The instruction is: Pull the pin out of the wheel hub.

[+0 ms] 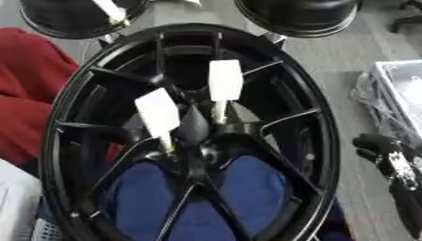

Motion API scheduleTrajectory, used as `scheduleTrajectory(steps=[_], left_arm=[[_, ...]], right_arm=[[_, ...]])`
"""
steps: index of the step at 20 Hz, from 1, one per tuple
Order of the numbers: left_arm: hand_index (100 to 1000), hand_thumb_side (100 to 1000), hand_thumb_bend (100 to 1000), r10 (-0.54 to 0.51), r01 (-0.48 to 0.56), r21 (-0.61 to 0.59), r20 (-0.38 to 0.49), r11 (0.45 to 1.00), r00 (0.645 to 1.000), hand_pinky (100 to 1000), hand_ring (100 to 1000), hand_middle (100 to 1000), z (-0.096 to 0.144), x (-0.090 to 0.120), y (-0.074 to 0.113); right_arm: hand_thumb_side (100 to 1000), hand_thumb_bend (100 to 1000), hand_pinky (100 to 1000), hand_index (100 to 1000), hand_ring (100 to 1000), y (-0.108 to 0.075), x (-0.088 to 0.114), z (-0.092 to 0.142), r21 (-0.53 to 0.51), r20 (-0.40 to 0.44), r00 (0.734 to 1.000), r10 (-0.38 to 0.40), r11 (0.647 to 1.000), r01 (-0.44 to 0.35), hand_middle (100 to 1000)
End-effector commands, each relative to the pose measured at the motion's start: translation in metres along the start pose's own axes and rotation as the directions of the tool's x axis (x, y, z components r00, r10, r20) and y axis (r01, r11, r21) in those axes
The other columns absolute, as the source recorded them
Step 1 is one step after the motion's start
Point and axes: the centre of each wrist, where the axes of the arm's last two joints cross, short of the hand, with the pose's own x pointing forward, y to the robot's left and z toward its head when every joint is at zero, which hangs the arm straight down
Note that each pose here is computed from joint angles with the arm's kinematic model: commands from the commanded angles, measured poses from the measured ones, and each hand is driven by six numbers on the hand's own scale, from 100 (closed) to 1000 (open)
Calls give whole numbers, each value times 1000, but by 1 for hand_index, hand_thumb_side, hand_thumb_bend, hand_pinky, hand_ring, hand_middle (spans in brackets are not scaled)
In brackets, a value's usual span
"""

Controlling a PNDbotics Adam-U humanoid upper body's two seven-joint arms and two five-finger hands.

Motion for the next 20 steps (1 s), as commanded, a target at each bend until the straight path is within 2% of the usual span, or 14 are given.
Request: scheduleTrajectory(steps=[1, 4, 7, 13, 14, 15, 16, 17, 18, 20], left_arm=[[296, 100, 133, -60, 66, 94, -68, 993, 996, 590, 490, 247, 38, 1, 23], [300, 100, 131, -63, 73, 108, -94, 991, 994, 589, 490, 250, 47, 0, 21], [310, 100, 131, -13, 39, 132, -191, 990, 981, 583, 489, 254, 59, -22, 13], [418, 100, 294, 85, -61, 87, -304, 994, 949, 628, 529, 355, 79, -64, -32], [519, 109, 375, 98, -76, 81, -315, 994, 944, 663, 593, 450, 83, -68, -39], [552, 133, 402, 111, -90, 79, -324, 993, 940, 672, 609, 475, 88, -73, -45], [688, 186, 451, 125, -104, 80, -328, 991, 936, 689, 658, 547, 92, -76, -51], [758, 246, 500, 143, -121, 86, -331, 989, 933, 698, 692, 585, 96, -79, -57], [810, 386, 635, 158, -133, 96, -334, 986, 929, 716, 753, 683, 101, -82, -62], [843, 461, 717, 186, -151, 127, -346, 980, 919, 731, 784, 737, 112, -88, -71]], right_arm=[[774, 100, 867, 749, 832, -5, 4, -1, -16, 28, 1000, 4, 1000, -3, 697], [764, 100, 866, 749, 833, -6, 4, -1, -21, 33, 999, 3, 1000, -2, 699], [767, 100, 865, 749, 832, -8, 3, 0, -58, 38, 999, 4, 998, -1, 698], [764, 100, 865, 748, 831, -7, 3, 1, -80, 31, 1000, -4, 997, 6, 698], [760, 100, 864, 748, 831, -7, 3, 1, -79, 33, 999, -5, 997, 8, 698], [760, 100, 864, 748, 831, -7, 3, 0, -78, 35, 999, -6, 997, 9, 698], [756, 100, 864, 748, 831, -7, 3, 0, -76, 37, 999, -7, 997, 9, 698], [751, 100, 864, 748, 831, -7, 3, 0, -71, 43, 999, -6, 997, 9, 698], [743, 100, 864, 748, 831, -8, 4, -1, -65, 50, 999, -5, 998, 8, 698], [739, 100, 864, 748, 830, -9, 5, -2, -56, 63, 998, 0, 998, 4, 698]])
